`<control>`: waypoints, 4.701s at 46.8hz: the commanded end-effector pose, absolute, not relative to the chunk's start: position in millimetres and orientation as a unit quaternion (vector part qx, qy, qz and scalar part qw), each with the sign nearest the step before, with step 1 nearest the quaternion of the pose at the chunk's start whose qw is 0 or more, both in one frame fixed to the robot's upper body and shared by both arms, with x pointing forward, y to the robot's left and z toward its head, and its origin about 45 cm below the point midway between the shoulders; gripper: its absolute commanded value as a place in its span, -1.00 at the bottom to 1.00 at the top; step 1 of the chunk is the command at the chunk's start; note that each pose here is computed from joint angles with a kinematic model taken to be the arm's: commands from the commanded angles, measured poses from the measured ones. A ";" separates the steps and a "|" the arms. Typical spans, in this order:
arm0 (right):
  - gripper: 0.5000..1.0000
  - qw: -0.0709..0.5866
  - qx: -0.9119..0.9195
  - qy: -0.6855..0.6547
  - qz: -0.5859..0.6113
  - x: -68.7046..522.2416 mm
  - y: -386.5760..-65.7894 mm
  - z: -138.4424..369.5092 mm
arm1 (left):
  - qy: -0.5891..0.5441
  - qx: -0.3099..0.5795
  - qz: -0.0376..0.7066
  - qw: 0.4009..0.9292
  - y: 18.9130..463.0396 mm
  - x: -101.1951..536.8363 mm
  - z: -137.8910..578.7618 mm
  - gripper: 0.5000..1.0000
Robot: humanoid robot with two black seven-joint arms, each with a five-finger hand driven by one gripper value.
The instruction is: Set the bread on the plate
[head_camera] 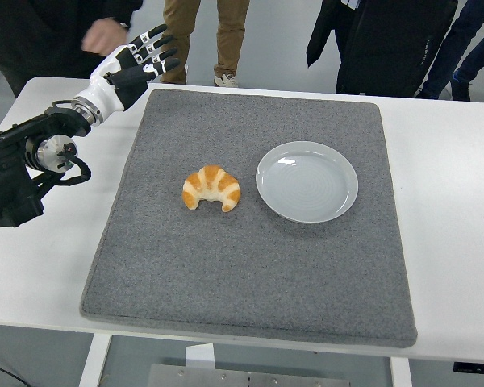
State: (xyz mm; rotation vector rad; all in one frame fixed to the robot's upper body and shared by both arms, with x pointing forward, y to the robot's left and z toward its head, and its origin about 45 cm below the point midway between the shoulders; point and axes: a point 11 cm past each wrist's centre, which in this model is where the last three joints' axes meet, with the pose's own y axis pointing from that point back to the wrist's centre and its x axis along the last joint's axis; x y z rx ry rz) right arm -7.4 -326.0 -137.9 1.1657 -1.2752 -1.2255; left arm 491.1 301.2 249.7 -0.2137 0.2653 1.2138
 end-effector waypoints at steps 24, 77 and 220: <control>0.81 0.490 0.480 -0.525 -0.504 -7.2 -326.1 -137.9 | 0.129 -0.105 0.568 0.806 300.7 490.8 249.1 0.98; 0.81 0.490 0.480 -0.525 -0.504 -7.2 -326.1 -137.9 | 0.129 -0.103 0.562 0.810 290.9 491.8 248.2 0.97; 0.81 0.490 0.480 -0.526 -0.503 -6.3 -326.2 -137.9 | -0.269 0.306 0.358 0.840 221.2 407.2 189.9 0.92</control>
